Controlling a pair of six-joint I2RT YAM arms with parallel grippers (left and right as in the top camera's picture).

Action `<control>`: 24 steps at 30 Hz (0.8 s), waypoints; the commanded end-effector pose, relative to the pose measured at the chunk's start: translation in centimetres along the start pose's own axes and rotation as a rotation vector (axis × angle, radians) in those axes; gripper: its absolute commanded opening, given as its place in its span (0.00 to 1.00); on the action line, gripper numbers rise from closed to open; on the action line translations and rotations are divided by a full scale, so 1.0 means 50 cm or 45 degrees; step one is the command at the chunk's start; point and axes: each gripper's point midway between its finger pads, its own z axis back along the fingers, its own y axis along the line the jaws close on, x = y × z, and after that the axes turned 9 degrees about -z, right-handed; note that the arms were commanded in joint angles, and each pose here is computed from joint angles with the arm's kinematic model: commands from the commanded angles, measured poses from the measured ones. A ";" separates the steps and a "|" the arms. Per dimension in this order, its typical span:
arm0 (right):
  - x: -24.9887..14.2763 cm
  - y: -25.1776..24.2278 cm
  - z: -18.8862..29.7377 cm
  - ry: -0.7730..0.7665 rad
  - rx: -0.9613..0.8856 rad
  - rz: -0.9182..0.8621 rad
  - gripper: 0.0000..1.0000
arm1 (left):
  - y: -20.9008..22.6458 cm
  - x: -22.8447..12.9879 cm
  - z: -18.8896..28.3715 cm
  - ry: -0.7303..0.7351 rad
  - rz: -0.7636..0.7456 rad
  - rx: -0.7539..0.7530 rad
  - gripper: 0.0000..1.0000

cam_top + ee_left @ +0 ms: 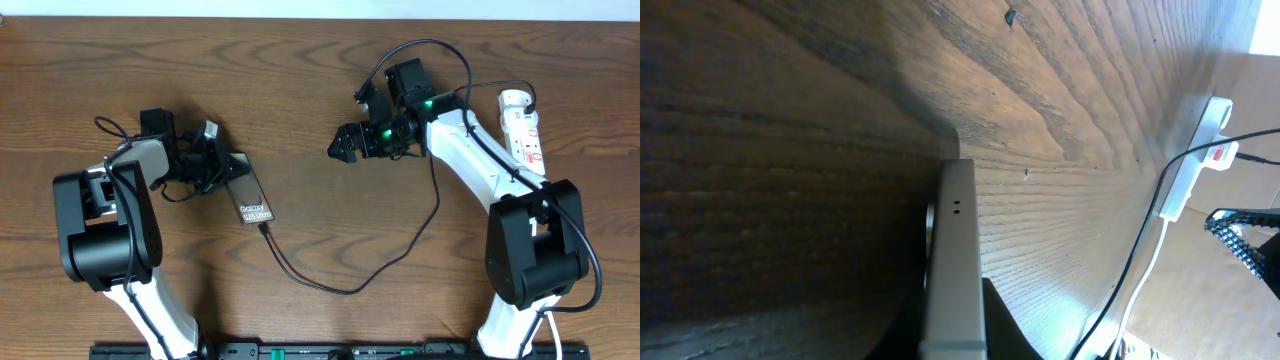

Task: Plug charger to phone and switch on socket
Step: 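Lower the phone flat onto the table with the left gripper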

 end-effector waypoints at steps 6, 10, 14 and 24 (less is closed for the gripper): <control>0.014 0.012 0.019 -0.035 0.009 0.017 0.99 | 0.000 -0.004 -0.004 0.008 -0.012 0.003 0.34; 0.014 0.012 0.019 -0.035 0.009 0.017 0.99 | 0.000 -0.004 -0.004 0.008 0.013 0.003 0.35; 0.014 0.012 0.019 -0.035 0.009 0.017 0.99 | 0.001 -0.007 -0.004 0.016 0.025 0.004 0.43; 0.014 0.012 0.019 -0.035 0.009 0.017 0.99 | 0.033 -0.031 -0.001 0.060 0.150 0.123 0.59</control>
